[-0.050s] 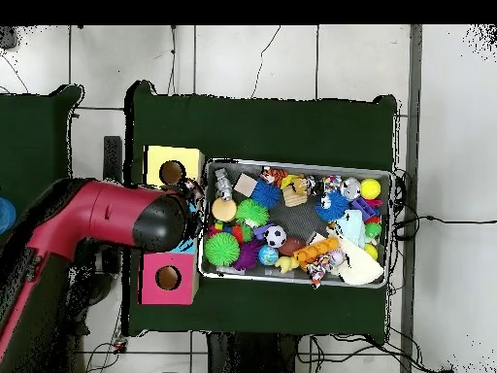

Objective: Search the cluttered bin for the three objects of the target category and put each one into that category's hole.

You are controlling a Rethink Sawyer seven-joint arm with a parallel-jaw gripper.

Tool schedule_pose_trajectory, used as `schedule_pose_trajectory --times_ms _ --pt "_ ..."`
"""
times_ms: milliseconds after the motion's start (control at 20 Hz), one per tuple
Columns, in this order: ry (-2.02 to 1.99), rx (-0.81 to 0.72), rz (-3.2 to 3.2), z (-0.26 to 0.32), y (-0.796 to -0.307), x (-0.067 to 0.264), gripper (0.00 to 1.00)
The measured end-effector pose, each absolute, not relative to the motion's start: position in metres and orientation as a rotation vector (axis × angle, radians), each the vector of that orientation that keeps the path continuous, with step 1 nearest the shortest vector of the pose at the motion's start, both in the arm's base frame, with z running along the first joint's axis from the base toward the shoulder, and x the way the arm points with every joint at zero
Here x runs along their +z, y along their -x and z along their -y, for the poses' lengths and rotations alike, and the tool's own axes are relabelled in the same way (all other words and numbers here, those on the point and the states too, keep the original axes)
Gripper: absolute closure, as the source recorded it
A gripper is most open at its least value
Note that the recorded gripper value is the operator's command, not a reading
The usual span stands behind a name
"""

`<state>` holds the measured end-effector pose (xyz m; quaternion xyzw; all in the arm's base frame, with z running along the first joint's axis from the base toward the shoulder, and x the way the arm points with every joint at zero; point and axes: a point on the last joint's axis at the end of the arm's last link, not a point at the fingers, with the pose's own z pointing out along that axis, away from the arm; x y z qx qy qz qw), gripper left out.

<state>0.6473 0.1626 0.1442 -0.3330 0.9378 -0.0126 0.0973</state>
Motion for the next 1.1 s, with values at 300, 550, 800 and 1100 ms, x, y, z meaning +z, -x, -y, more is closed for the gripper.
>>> schedule_pose_trajectory --times_ms 300,550,800,1100 --pt "0.991 -0.056 -2.755 -0.156 -0.651 0.144 1.00" --pt "1.025 -0.071 -2.721 -0.157 -0.654 0.143 1.00" --pt "1.024 -0.063 -2.704 -0.160 -0.654 0.140 1.00" --pt "1.010 -0.025 -2.698 -0.170 -0.651 0.134 1.00"
